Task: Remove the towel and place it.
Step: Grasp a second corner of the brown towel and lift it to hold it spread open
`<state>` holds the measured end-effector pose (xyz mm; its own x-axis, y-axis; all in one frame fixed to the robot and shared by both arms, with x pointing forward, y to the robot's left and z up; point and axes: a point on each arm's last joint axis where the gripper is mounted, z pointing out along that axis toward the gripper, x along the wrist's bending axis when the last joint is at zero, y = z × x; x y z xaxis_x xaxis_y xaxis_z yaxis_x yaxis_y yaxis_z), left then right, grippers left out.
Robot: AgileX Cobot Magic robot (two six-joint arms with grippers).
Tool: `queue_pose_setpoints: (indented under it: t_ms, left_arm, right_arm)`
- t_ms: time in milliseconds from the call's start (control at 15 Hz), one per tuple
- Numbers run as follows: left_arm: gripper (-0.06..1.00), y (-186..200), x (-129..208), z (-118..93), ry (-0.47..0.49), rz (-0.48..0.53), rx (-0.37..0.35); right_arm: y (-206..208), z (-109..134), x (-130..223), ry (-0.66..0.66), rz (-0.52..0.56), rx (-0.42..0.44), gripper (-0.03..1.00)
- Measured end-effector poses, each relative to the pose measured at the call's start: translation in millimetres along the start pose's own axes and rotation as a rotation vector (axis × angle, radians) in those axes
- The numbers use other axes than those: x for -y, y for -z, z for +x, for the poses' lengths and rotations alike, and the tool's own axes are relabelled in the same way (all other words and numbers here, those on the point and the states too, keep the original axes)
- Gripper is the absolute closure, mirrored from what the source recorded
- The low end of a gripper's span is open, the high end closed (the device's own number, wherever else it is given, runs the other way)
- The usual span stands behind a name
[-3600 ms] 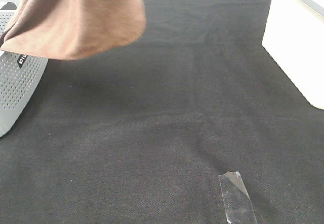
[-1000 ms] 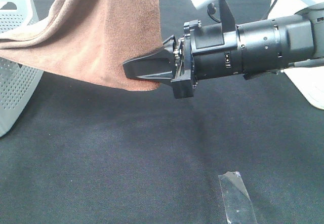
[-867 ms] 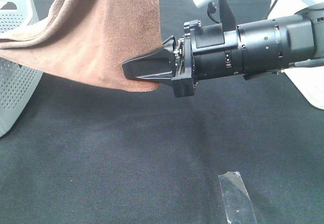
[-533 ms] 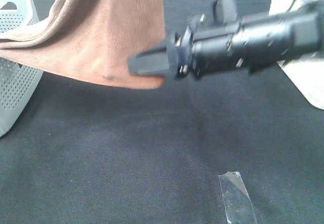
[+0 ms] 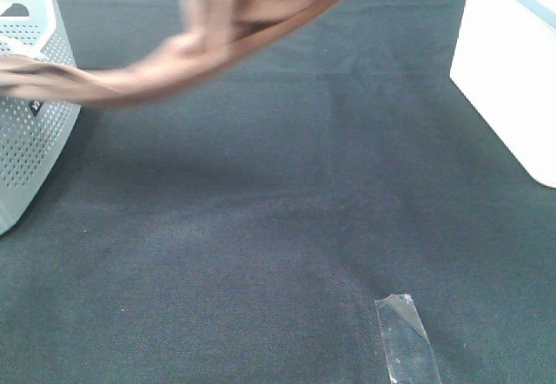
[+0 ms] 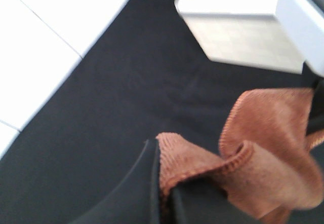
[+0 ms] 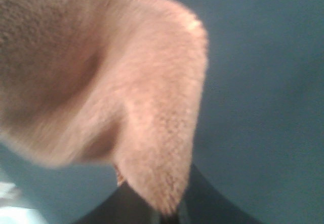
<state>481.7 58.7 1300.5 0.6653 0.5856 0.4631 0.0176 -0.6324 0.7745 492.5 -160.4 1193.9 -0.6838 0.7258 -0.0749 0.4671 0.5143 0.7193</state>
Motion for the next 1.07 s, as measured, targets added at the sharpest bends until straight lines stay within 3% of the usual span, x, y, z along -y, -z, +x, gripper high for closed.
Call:
queue_pose_setpoints:
  t_ms: [200, 333, 600, 800, 1067]
  left_arm:
    - [0.94, 0.7, -9.0, 7.3, -0.033, -0.099, -0.080]
    - [0.94, 0.3, -7.9, 17.3, -0.051, -0.110, -0.138]
    - [0.94, -7.2, 7.8, 44.4, -0.027, -0.052, -0.213]
    - [0.94, -18.0, 18.0, 59.3, -0.013, -0.023, -0.251]
    - [0.94, -16.2, 20.1, 83.7, -0.009, -0.104, -0.347]
  right_arm:
    - [41.8, -11.3, -28.1, 0.143, -0.094, 0.156, 0.97]
    - [57.7, -12.4, -38.9, 0.191, -0.150, 0.191, 0.97]
    - [62.6, -24.5, -49.8, 0.339, -0.217, 0.352, 0.97]
    - [70.8, -35.3, -62.6, 0.461, -0.316, 0.538, 0.97]
    - [65.9, -41.0, -82.6, 0.599, -0.470, 0.673, 0.97]
